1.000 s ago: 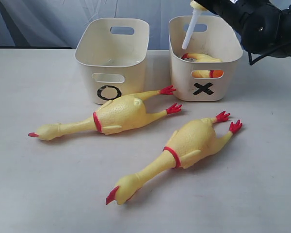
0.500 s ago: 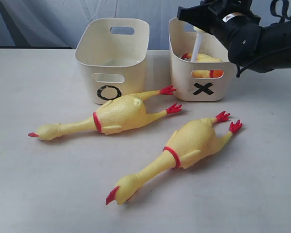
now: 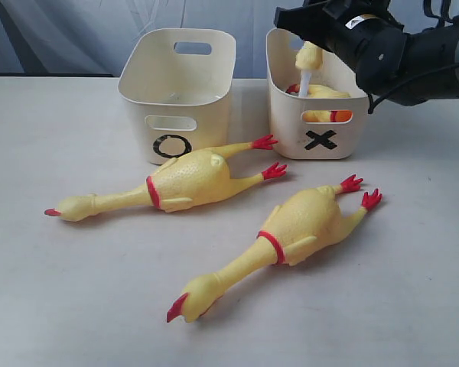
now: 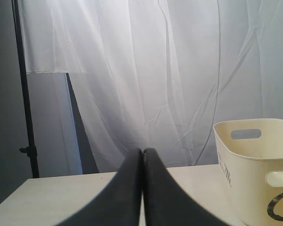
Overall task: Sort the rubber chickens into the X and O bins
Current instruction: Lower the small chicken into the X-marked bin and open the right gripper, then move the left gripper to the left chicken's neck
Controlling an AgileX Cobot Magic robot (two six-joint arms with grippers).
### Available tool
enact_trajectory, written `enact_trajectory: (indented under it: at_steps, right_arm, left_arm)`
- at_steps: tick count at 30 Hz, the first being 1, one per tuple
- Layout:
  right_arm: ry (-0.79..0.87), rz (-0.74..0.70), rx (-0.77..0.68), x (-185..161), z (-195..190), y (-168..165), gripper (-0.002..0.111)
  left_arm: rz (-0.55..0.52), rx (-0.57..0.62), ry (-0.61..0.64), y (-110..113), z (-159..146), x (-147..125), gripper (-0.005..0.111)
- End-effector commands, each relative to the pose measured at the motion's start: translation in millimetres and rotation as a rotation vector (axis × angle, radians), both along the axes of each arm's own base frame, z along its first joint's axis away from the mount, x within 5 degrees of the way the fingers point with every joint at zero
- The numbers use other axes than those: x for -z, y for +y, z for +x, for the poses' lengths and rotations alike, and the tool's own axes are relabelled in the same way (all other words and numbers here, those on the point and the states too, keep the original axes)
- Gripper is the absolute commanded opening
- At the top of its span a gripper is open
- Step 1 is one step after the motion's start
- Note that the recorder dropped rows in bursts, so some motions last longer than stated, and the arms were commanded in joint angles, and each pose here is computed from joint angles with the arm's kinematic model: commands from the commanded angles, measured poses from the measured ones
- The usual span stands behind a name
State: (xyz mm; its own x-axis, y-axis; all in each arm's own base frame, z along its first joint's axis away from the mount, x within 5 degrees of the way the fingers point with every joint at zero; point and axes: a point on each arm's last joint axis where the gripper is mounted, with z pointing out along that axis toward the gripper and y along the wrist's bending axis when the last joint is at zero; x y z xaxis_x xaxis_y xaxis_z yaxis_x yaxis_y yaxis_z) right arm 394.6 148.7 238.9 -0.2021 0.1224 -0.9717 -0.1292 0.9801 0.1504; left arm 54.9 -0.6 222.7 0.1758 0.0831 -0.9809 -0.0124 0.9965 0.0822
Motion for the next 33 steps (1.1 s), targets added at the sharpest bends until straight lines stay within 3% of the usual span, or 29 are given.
enact_trajectory:
  at_steps: [1, 6, 13, 16, 21, 24, 27, 33]
  right_arm:
    - [0.006, 0.027, 0.028, -1.5, 2.1, -3.7, 0.057]
    - [0.005, 0.052, 0.037, -8.5, -0.2, -5.2, 0.057]
    - [-0.093, 0.072, 0.014, -59.0, -18.4, -11.4, 0.056]
    - [-0.076, 0.015, -0.053, -78.5, -32.2, -11.5, 0.046]
    - [-0.038, -0.109, -0.206, -108.8, -62.5, -11.6, -0.001]
    - [-0.011, -0.148, -0.282, -119.8, -78.1, -11.7, 0.0]
    - [0.057, -0.167, -0.34, -122.9, -88.2, -18.2, 0.0]
    - [0.244, -0.252, -0.423, -115.3, -101.0, -41.9, 0.0]
  left_arm:
    - [-0.012, 0.007, -0.007, -0.3, 0.1, 0.7, 0.0]
    - [-0.012, 0.007, -0.007, -0.3, 0.1, 0.7, 0.0]
    - [-0.012, 0.007, -0.009, -0.3, 0.1, 0.6, 0.0]
    - [-0.015, 0.011, -0.032, -0.6, -0.3, -1.5, 0.0]
    - [-0.259, 0.1, -0.169, -2.5, -4.0, -14.0, 0.0]
    - [-0.374, 0.182, -0.303, -4.4, -9.4, -25.8, 0.0]
    - [-0.408, 0.229, -0.427, -4.6, -15.7, -35.8, 0.0]
    - [-0.489, 0.273, -0.239, -9.9, -10.2, -38.8, 0.0]
